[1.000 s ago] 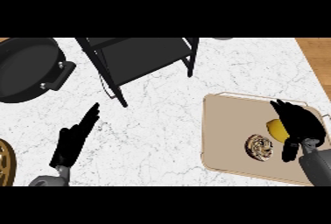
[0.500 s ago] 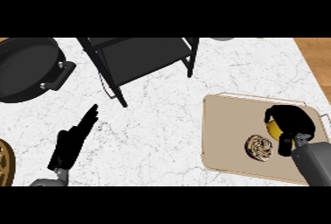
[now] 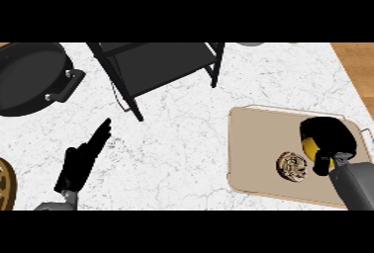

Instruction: Pick the lemon from the tray and place it in the tiered shelf

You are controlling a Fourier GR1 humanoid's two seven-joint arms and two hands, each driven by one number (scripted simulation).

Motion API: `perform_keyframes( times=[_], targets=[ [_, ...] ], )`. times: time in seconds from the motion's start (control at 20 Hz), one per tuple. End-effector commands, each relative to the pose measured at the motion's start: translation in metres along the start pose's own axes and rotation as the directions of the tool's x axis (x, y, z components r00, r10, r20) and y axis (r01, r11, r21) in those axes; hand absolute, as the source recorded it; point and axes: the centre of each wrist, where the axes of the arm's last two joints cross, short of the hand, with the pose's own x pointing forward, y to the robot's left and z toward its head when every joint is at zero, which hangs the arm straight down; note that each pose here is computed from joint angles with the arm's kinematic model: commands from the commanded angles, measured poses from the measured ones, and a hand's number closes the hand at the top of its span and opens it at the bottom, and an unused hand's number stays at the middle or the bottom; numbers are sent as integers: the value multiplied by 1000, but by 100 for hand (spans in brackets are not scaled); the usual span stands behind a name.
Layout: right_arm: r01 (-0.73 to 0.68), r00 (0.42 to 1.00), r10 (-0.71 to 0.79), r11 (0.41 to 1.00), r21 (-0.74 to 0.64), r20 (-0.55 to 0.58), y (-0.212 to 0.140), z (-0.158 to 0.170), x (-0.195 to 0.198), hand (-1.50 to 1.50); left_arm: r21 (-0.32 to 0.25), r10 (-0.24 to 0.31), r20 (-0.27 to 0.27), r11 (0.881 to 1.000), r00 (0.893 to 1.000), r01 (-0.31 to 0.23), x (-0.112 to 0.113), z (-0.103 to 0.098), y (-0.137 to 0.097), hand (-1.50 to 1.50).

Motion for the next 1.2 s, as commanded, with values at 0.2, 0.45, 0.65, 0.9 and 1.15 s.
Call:
perform_keyframes(
  times=[0.2, 0.45, 0.65, 0.9, 1.15],
  targets=[
    [141, 978, -129, 988, -64, 162, -41, 7, 100, 150, -5, -6, 8, 1000, 1000, 6, -1, -2, -14, 0],
    [276, 929, -243, 957, -86, 278, -81, 29, 152, 150, 10, -1, 3, 1000, 1000, 1, -12, -9, -11, 0],
    [328, 928, -266, 916, -232, 260, -117, 59, 150, 150, 18, 4, -3, 1000, 1000, -4, 2, -1, -5, 0],
    [473, 869, -350, 797, -375, 350, -174, 83, 129, 150, 4, 8, -6, 1000, 1000, -8, -1, -2, -12, 0],
    [627, 774, -470, 665, -406, 424, -217, 94, 142, 150, 5, 19, -10, 1000, 1000, -19, 7, -11, 1, 0]
  ],
)
